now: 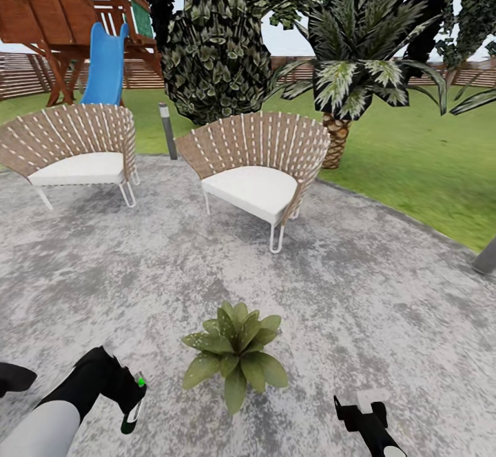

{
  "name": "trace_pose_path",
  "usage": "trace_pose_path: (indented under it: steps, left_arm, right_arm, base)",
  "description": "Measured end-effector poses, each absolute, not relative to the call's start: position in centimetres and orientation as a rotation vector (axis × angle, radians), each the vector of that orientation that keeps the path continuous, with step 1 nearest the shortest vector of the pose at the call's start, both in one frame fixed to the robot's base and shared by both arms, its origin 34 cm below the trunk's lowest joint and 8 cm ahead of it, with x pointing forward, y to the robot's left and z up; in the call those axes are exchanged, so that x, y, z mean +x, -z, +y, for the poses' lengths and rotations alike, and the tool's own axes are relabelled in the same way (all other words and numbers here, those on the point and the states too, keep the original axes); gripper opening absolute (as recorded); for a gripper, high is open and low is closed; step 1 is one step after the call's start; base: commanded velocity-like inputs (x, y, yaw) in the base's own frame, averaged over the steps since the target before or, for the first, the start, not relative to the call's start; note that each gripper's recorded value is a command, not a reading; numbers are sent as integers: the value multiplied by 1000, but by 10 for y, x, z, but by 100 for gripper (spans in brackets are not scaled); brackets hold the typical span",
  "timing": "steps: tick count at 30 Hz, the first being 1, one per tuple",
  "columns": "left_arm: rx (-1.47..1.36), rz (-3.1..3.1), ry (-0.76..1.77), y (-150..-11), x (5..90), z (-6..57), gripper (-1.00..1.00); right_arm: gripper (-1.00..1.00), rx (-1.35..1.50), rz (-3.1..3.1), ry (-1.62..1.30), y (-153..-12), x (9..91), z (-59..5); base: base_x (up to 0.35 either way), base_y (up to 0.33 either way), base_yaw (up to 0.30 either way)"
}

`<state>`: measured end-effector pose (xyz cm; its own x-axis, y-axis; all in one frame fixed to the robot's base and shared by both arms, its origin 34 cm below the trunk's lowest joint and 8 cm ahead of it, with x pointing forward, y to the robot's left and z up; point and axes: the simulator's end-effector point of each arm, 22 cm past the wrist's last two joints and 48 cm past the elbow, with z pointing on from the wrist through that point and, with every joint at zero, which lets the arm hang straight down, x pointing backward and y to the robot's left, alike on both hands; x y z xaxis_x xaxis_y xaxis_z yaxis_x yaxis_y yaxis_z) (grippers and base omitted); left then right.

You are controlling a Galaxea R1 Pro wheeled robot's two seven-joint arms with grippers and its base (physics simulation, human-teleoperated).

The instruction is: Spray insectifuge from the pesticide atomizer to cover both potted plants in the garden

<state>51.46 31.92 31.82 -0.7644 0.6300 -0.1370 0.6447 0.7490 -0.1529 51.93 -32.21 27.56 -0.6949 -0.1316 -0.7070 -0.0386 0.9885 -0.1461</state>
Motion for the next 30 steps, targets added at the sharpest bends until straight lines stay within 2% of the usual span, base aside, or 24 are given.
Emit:
trace_pose_path:
  steps: [9,24,30]
  left_arm:
    - [1036,2876,267,-316,515,321,-100]
    - [1037,2866,267,-317,517,319,-100]
    - [1025,2894,333,-322,517,303,-100]
  right_arm:
    - [100,-118,2337,153,-276,519,-322]
    - [100,-119,2336,153,-276,520,-323]
    - [100,-119,2338,151,-275,519,-322]
  base:
    - [149,0,85]
    - [8,0,0]
    - [0,0,148]
